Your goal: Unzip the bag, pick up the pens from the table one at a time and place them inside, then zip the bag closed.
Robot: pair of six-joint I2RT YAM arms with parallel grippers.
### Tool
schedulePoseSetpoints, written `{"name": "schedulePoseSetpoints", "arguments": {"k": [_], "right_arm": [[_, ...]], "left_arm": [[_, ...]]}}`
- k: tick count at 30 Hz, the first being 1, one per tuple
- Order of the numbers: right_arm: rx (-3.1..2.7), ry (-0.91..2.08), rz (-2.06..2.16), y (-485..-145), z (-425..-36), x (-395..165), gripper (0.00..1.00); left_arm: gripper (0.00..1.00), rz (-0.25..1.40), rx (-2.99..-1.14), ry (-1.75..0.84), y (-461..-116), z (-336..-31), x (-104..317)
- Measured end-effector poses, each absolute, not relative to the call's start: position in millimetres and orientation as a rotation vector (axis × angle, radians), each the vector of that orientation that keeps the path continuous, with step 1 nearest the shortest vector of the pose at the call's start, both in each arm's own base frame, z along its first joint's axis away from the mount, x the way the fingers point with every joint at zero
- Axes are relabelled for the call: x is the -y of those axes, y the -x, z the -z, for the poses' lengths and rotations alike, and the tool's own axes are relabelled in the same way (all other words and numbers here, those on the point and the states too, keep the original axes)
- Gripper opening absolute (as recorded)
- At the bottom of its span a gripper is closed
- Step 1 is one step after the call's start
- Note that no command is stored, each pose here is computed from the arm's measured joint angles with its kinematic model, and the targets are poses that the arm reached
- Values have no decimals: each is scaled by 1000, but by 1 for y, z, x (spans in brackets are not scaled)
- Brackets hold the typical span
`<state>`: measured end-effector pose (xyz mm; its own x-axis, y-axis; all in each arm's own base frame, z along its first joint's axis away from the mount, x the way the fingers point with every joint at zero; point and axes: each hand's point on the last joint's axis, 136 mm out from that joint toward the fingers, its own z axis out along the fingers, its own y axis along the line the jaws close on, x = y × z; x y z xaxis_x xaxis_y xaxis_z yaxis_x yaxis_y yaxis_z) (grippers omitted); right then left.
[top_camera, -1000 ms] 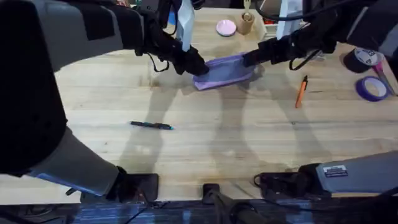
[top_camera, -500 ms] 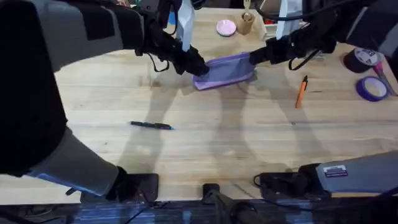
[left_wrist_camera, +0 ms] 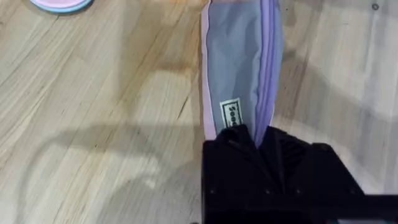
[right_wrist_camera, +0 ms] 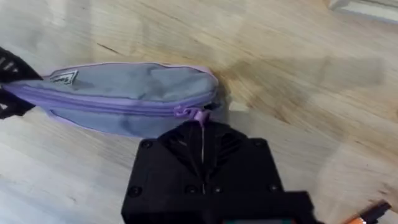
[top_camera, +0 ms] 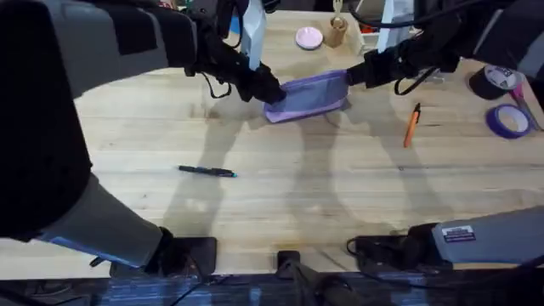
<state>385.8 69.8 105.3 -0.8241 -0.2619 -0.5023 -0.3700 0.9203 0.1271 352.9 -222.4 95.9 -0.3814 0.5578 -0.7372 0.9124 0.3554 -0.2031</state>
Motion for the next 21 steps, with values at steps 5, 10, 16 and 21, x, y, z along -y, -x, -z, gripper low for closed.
{"name": "schedulePoseSetpoints", "arguments": {"k": [5,10,16,21], "right_arm": [[-2589,454,-300,-386,-105,-70,32],[-2590,454,-301,-386,-105,-70,32],[-2574,454,-296,-384,-113,-70,32],[-2494,475,-274,-369,-155,-69,32]], "left_arm": [[45,825,-2061,-1273,-353,-96,222],[45,825,-2061,-1273,-353,-96,222],[45,826,-2062,-1273,-353,-96,222],[45,828,-2065,-1273,-352,-96,222]]}}
